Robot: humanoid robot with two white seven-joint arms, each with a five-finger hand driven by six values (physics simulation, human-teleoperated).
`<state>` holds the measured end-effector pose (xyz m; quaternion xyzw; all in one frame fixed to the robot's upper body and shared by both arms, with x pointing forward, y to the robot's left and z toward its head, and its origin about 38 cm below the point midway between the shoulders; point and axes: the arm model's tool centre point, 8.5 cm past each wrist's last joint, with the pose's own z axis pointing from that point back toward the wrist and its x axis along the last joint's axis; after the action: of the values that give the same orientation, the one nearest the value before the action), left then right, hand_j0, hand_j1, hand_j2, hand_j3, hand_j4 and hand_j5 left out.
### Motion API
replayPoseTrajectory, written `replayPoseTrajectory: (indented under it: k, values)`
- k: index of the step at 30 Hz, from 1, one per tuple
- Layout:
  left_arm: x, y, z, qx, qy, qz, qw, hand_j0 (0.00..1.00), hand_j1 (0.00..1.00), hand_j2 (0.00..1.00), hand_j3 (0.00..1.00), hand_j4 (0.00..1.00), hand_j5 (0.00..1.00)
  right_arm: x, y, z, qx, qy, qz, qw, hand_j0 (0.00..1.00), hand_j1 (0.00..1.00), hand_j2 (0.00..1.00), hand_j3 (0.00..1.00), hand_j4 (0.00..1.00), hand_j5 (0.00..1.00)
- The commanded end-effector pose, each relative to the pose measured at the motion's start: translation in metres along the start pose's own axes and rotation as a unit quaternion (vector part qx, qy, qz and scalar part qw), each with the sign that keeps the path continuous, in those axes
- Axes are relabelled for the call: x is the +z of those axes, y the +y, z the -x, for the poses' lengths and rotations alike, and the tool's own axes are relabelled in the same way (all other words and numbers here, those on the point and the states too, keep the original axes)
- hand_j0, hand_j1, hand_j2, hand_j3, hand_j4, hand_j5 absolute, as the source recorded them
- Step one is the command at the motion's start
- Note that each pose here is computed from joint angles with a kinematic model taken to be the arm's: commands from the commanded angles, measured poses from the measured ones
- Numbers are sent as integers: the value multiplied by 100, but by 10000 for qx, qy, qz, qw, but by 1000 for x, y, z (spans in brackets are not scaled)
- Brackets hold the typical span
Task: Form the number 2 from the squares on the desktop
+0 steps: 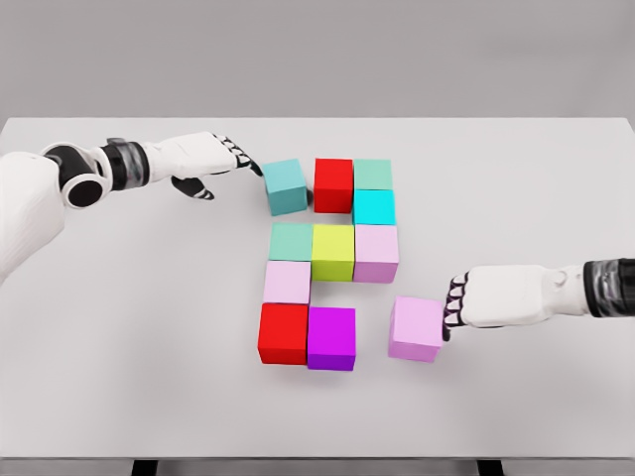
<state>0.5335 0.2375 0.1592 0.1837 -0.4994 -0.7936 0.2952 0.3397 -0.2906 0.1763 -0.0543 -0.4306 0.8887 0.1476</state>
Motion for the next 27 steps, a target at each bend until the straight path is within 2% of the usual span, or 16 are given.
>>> replayPoseTrajectory:
  k: [1,9,20,27]
  values:
    - [-1,1,-1,23,-7,-28,10000,83,83,83,83,83,83,-2,-1,0,-8,-16,25,10000,64,64,64,64,64,64]
    - [-1,5,-2,22,-29,-71,10000,84,84,84,84,84,84,7,4,16,-84,258,-23,9996,64,64,64,64,64,64]
    - [-7,8,-7,21,-94,-107,9999,84,84,84,84,84,84,-4,-2,13,-26,121,48,9999,64,64,64,64,64,64]
    - [0,4,1,64,16,-87,9999,84,84,84,84,84,84,-13,-6,9,6,0,90,10000,63,63,63,63,63,63]
